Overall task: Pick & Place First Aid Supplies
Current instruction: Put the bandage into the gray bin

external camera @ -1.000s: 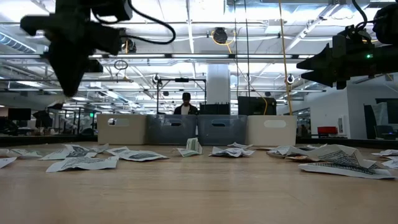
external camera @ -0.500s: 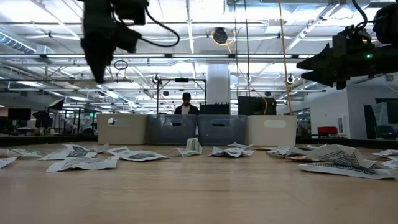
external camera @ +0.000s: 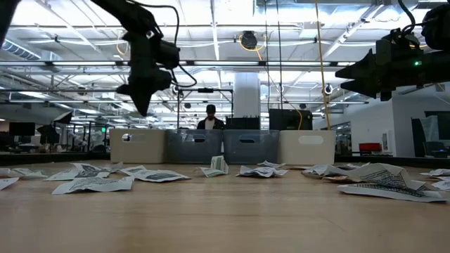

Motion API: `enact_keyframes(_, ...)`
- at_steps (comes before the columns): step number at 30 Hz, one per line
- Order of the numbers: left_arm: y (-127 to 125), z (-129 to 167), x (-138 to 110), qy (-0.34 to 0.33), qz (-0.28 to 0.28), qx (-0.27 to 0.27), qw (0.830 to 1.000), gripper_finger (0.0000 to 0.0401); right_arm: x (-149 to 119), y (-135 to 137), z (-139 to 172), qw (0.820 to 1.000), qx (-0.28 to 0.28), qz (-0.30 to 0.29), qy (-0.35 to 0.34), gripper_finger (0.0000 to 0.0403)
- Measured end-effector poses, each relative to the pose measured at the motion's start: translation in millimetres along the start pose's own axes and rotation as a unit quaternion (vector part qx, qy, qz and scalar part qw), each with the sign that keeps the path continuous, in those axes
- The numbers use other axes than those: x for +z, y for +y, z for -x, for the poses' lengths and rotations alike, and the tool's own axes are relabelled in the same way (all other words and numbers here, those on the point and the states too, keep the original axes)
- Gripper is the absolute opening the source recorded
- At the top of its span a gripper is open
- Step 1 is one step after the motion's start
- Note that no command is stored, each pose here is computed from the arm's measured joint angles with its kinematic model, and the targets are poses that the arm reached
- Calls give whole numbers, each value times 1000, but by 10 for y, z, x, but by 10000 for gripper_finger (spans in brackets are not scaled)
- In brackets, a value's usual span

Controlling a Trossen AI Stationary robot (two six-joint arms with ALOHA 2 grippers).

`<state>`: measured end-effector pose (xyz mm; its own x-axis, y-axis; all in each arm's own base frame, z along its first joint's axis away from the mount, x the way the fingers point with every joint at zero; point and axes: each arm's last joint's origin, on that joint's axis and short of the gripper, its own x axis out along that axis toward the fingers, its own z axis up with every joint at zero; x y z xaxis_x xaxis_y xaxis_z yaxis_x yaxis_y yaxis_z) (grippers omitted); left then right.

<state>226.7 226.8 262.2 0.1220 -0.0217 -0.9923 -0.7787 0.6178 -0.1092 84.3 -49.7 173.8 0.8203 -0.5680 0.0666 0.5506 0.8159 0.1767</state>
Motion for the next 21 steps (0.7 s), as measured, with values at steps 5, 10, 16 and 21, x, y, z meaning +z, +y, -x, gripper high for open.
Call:
enact_keyframes(5, 132, -65, 170, -4, 20, 7, 1000, 0, 0, 0, 0, 1000, 0, 0, 0, 297)
enact_keyframes(10, 149, -418, 219, 27, 21, 28, 999, 0, -1, 0, 0, 1000, 0, 0, 0, 297)
enact_keyframes(16, 119, -689, 270, 34, 15, 30, 999, 1, 1, 0, 0, 1000, 0, 0, 0, 297)
enact_keyframes(21, 116, -700, 289, 26, 25, 31, 999, 34, 1, 0, 0, 1000, 0, 0, 0, 297)
